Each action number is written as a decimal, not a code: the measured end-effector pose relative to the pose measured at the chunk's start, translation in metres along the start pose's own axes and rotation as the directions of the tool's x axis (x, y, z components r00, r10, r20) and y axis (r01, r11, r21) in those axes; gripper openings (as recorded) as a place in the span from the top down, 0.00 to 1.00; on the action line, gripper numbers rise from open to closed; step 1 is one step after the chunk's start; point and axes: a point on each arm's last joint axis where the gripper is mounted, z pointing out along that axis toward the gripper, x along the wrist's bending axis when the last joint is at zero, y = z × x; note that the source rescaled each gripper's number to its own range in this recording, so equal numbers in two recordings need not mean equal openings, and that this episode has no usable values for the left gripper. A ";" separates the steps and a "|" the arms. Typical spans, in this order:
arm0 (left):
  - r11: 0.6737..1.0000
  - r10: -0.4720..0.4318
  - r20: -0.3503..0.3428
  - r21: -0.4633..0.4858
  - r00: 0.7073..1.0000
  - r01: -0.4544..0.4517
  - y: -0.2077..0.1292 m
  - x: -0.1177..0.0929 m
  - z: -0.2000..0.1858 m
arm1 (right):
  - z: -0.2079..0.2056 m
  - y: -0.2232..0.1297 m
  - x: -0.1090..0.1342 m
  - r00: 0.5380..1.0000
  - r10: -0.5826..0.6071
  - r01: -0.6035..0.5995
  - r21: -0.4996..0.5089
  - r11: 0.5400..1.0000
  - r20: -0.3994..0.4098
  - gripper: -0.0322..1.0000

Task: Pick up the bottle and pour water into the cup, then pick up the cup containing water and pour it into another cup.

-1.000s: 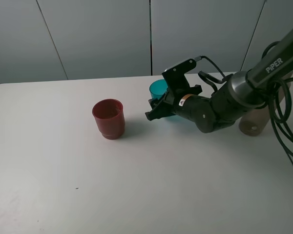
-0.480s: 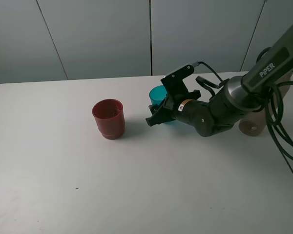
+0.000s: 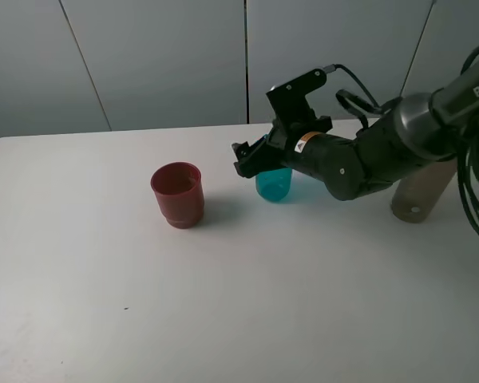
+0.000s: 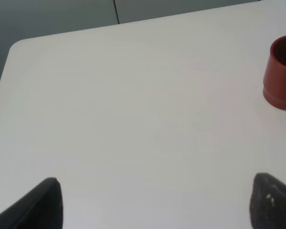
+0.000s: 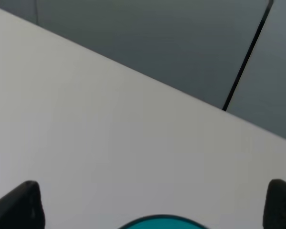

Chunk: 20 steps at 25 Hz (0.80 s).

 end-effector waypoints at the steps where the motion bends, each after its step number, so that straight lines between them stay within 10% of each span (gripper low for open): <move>1: 1.000 0.000 0.000 0.000 1.000 0.000 0.000 0.000 0.000 | -0.004 0.006 -0.001 1.000 0.003 -0.003 0.005 1.000 -0.006 0.01; 7: 1.000 0.000 0.000 0.000 1.000 0.000 0.000 0.000 0.000 | -0.051 0.042 -0.002 0.985 0.155 -0.137 0.211 0.968 -0.069 0.01; 12: 1.000 0.000 0.000 0.000 1.000 0.000 0.000 0.000 0.000 | -0.107 0.053 0.000 0.945 0.319 -0.243 0.508 0.827 -0.068 0.00; 20: 1.000 0.000 0.000 0.000 1.000 0.000 0.000 0.000 0.000 | -0.184 0.052 -0.066 0.884 0.429 -0.437 0.656 0.615 0.187 0.00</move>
